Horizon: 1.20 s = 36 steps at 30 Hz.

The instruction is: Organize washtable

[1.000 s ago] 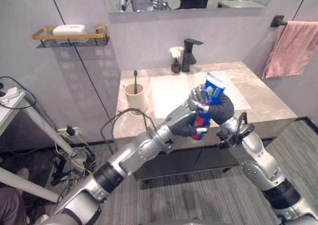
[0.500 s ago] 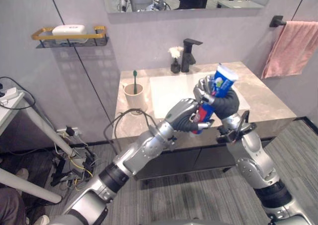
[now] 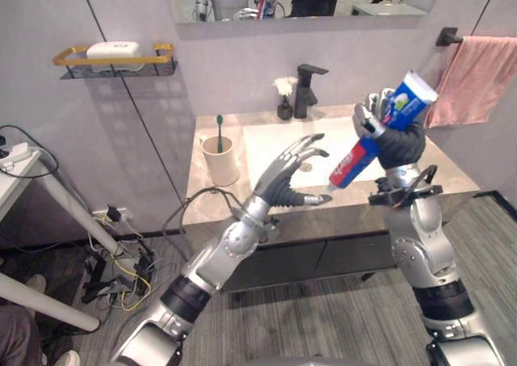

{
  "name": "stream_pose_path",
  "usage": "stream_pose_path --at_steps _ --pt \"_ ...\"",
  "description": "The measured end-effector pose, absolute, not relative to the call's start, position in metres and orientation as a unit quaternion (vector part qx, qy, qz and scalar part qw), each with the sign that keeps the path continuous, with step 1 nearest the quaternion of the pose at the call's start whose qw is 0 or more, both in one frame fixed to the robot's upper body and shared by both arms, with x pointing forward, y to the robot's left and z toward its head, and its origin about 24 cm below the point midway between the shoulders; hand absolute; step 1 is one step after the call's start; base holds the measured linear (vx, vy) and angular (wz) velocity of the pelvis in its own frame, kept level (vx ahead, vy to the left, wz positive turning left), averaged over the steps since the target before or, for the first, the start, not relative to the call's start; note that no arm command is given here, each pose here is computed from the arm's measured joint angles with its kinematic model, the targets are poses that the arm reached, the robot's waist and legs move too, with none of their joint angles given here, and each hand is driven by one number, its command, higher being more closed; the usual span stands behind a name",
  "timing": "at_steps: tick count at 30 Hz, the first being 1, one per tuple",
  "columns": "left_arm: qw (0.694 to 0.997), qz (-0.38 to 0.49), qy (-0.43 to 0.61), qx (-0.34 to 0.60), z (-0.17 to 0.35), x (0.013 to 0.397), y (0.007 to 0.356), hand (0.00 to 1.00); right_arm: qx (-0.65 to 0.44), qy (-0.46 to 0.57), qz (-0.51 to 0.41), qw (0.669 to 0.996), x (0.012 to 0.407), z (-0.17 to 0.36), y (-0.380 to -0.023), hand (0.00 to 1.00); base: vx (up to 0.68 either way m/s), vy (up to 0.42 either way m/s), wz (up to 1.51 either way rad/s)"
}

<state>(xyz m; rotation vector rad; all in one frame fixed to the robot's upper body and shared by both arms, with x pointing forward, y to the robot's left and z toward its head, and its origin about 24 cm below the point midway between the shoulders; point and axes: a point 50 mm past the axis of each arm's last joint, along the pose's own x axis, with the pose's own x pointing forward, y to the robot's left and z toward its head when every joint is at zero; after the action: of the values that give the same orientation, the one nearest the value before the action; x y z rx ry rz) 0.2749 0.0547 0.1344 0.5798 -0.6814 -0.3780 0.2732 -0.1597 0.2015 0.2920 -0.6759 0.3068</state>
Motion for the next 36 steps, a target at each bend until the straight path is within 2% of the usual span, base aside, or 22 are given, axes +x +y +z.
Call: stream_pose_path --at_steps 8,14,23,26,29,34,36 --pt "0.891 -0.088 -0.363 0.259 0.162 0.279 0.084 0.0 0.141 -0.319 0.122 0.929 0.279 0.196 -0.171 1.0 0.0 0.0 0.01" --pt "0.896 0.003 -0.369 0.245 0.17 0.268 0.12 0.0 0.141 -0.323 0.096 0.931 0.284 0.198 -0.182 1.0 0.0 0.0 0.0" --pt "0.872 0.185 -0.38 0.247 0.183 0.235 0.19 0.0 0.137 -0.355 0.061 0.923 0.308 0.229 -0.191 1.0 -0.01 0.0 0.06" --pt "0.866 0.25 -0.353 0.252 0.175 0.22 0.214 0.0 0.125 -0.38 0.052 0.915 0.321 0.258 -0.194 1.0 -0.01 -0.006 0.25" --pt "0.874 0.283 -0.305 0.251 0.156 0.208 0.227 0.0 0.127 -0.402 0.047 0.906 0.33 0.282 -0.192 1.0 0.0 -0.013 0.36" --pt "0.902 0.3 -0.221 0.217 0.12 0.191 0.23 0.0 0.13 -0.435 0.021 0.891 0.342 0.325 -0.194 1.0 -0.02 -0.014 0.56" --pt "0.918 0.309 -0.155 0.193 0.091 0.184 0.232 0.0 0.131 -0.439 0.004 0.889 0.348 0.34 -0.196 1.0 -0.02 -0.01 0.54"
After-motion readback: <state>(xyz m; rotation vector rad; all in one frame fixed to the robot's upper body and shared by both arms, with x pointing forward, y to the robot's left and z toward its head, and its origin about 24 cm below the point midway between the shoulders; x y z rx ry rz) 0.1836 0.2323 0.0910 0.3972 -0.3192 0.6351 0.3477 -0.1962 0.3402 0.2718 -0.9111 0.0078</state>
